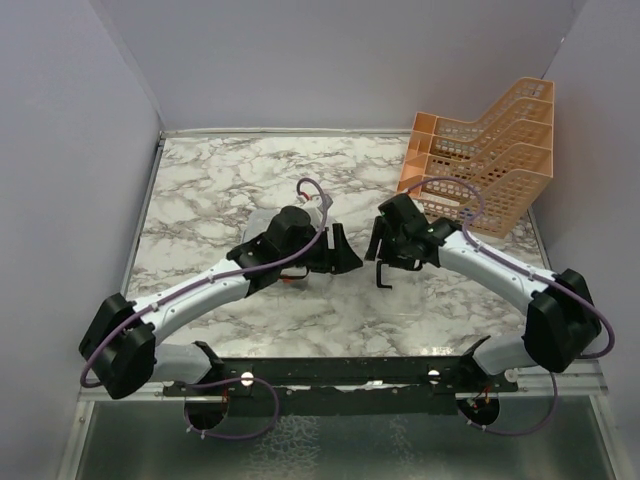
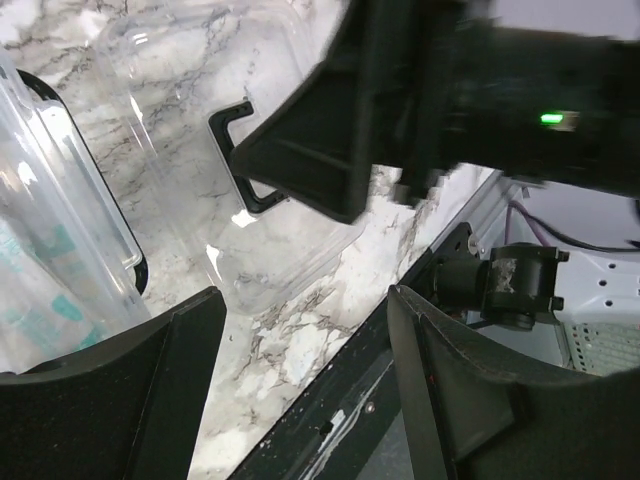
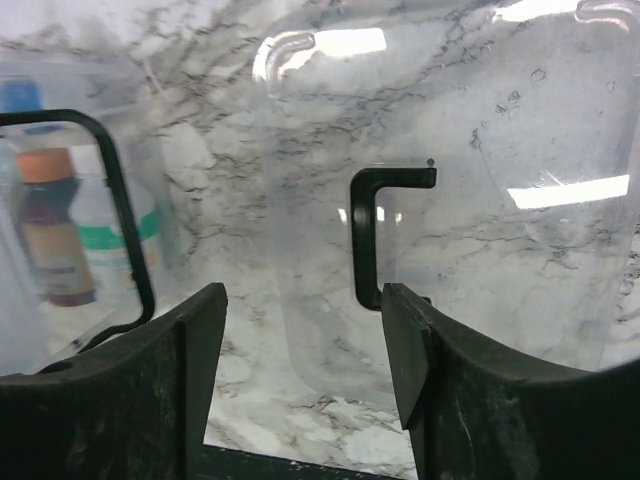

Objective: Organize the medicine kit

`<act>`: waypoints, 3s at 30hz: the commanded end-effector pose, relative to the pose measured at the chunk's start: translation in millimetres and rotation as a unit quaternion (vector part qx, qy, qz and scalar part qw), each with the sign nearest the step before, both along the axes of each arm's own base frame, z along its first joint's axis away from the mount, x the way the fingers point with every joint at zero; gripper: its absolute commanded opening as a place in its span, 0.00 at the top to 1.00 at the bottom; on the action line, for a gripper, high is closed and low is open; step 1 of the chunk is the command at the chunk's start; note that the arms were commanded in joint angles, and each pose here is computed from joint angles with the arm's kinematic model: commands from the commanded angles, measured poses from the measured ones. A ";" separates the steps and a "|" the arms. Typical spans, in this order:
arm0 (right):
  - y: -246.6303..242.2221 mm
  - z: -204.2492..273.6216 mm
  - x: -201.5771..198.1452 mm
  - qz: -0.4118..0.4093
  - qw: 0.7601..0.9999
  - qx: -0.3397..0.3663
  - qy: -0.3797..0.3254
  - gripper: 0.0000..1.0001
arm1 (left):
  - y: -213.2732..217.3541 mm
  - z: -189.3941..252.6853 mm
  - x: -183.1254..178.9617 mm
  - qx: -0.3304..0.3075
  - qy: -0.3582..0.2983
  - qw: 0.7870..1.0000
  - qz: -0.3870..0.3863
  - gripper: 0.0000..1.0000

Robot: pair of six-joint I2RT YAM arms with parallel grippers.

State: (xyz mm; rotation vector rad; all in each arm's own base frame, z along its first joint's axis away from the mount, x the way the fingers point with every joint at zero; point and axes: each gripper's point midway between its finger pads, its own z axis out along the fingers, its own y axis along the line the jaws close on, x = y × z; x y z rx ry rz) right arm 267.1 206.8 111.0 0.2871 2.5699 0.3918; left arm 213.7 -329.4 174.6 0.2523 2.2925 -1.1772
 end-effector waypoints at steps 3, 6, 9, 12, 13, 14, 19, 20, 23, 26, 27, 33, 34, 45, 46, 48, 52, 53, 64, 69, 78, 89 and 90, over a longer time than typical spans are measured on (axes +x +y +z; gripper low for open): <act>-2.1 -31.2 2.4 0.035 0.997 -0.058 0.026 0.36 | 20.6 21.1 -3.1 -0.001 -0.052 0.998 0.020 0.32; 3.2 -40.9 3.3 0.051 0.995 -0.072 0.038 0.36 | 28.3 27.8 -4.1 -0.008 -0.069 0.997 0.031 0.32; 7.6 -49.6 3.2 0.059 0.993 -0.092 0.047 0.35 | 35.2 35.2 -3.2 -0.015 -0.087 0.995 0.045 0.32; 13.2 -53.0 4.7 0.065 0.991 -0.106 0.044 0.33 | 40.8 39.3 -2.0 -0.016 -0.098 0.993 0.058 0.32; 13.0 -54.8 5.3 0.064 0.990 -0.115 0.045 0.33 | 42.5 40.5 -1.3 -0.017 -0.101 0.993 0.062 0.31; 11.1 -56.9 6.3 0.059 0.989 -0.125 0.047 0.32 | 44.1 41.2 -1.4 -0.017 -0.104 0.992 0.065 0.31; 0.5 -62.4 7.4 0.028 0.983 -0.173 0.053 0.30 | 49.5 40.8 -0.5 -0.013 -0.109 0.991 0.076 0.31; 1.7 -64.2 7.3 0.030 0.983 -0.172 0.054 0.30 | 50.3 41.6 -0.5 -0.014 -0.110 0.991 0.077 0.31; 6.9 -67.8 7.2 0.032 0.984 -0.166 0.057 0.30 | 53.9 42.0 -0.5 -0.011 -0.114 0.990 0.084 0.31; 9.7 -73.2 7.9 0.025 0.983 -0.169 0.064 0.30 | 58.2 41.6 0.4 -0.008 -0.116 0.989 0.093 0.31; 10.8 -76.0 7.1 0.022 0.983 -0.170 0.069 0.30 | 59.2 41.9 0.6 -0.007 -0.117 0.989 0.095 0.31; 4.6 -88.8 3.6 -0.014 0.977 -0.193 0.086 0.31 | 63.7 42.9 0.6 -0.003 -0.121 0.987 0.101 0.31; 1.9 -90.9 2.5 -0.024 0.976 -0.198 0.089 0.32 | 63.6 43.6 0.3 -0.004 -0.122 0.987 0.100 0.31; -6.8 -70.3 8.3 -0.059 0.979 -0.187 0.049 0.60 | 40.7 41.9 -6.1 -0.018 -0.116 0.992 0.039 0.26; -6.5 -66.8 9.4 -0.059 0.980 -0.184 0.044 0.61 | 37.1 40.9 -6.3 -0.021 -0.114 0.993 0.032 0.26; -6.1 -59.3 11.3 -0.059 0.982 -0.177 0.035 0.62 | 29.8 39.3 -7.1 -0.026 -0.109 0.994 0.017 0.26; -5.2 -46.7 15.5 -0.061 0.985 -0.159 0.022 0.63 | 14.7 39.5 -6.8 -0.036 -0.101 0.994 -0.011 0.26; -5.2 -43.3 16.7 -0.063 0.986 -0.153 0.018 0.63 | 11.6 38.7 -6.6 -0.038 -0.099 0.994 -0.017 0.26; -6.9 -19.4 25.7 -0.068 0.994 -0.082 -0.001 0.62 | -11.0 29.2 2.8 -0.048 -0.075 0.995 -0.032 0.27; -21.9 -33.1 16.2 -0.081 0.989 -0.119 0.026 0.48 | -13.6 29.5 6.0 -0.052 -0.077 0.995 -0.028 0.28; -39.9 -56.4 10.8 -0.104 0.981 -0.155 0.056 0.36 | -14.4 22.4 0.4 -0.061 -0.071 0.995 -0.032 0.33; -40.8 -69.0 6.5 -0.100 0.980 -0.156 0.069 0.26 | -13.3 -6.8 5.4 -0.015 -0.040 0.999 -0.022 0.33; -39.6 -70.5 5.7 -0.097 0.981 -0.154 0.071 0.25 | -10.3 -12.5 7.8 0.001 -0.035 0.999 -0.014 0.33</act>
